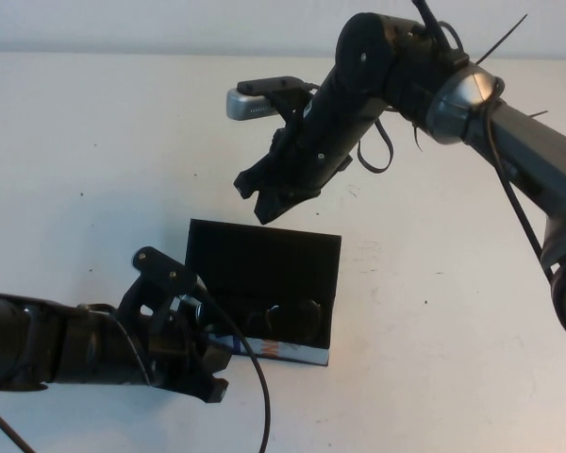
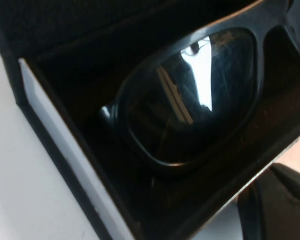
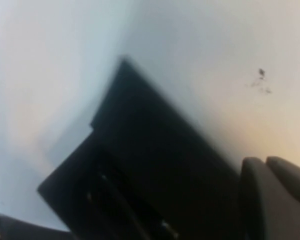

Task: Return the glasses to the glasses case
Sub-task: Close the glasses case

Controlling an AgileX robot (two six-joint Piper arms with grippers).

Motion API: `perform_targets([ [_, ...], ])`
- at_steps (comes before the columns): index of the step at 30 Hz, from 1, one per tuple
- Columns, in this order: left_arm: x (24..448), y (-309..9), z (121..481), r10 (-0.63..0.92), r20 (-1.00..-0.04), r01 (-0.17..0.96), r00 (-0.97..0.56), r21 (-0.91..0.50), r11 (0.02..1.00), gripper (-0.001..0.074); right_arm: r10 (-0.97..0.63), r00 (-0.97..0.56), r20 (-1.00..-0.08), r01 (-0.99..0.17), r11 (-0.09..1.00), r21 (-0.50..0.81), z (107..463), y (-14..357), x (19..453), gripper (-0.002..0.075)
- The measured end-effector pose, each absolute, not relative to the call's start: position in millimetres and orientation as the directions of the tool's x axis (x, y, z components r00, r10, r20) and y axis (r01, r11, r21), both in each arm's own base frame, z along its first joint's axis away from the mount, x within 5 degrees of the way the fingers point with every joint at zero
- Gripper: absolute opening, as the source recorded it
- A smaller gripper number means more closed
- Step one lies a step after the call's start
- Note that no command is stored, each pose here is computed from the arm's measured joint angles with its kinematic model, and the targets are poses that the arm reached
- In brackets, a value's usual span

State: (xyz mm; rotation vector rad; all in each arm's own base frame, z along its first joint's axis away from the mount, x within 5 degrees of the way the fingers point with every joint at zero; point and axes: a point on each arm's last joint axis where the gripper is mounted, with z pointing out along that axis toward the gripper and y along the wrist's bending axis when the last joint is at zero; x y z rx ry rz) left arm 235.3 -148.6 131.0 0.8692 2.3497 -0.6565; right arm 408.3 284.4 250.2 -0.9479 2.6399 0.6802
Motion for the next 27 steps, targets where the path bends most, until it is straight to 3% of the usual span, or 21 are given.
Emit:
perform_targets([
  [14, 235.1, -149.0, 131.0, 0.432, -0.633, 0.698, -0.642, -0.25, 0.671, -0.0001, -0.59, -0.714, -0.377, -0.698, 0.644, 0.314, 251.6, 306.6, 388.9, -0.0011],
  [20, 235.1, -149.0, 131.0, 0.432, -0.633, 0.698, -0.642, -0.25, 0.671, -0.0001, -0.554, -0.733, -0.395, -0.662, 0.716, 0.223, 263.3, 293.1, 400.6, -0.0011],
  [27, 235.1, -149.0, 131.0, 0.432, -0.633, 0.698, -0.642, -0.25, 0.671, -0.0001, -0.534, -0.778, -0.332, -0.605, 0.779, 0.163, 234.7, 277.6, 419.2, -0.0011],
])
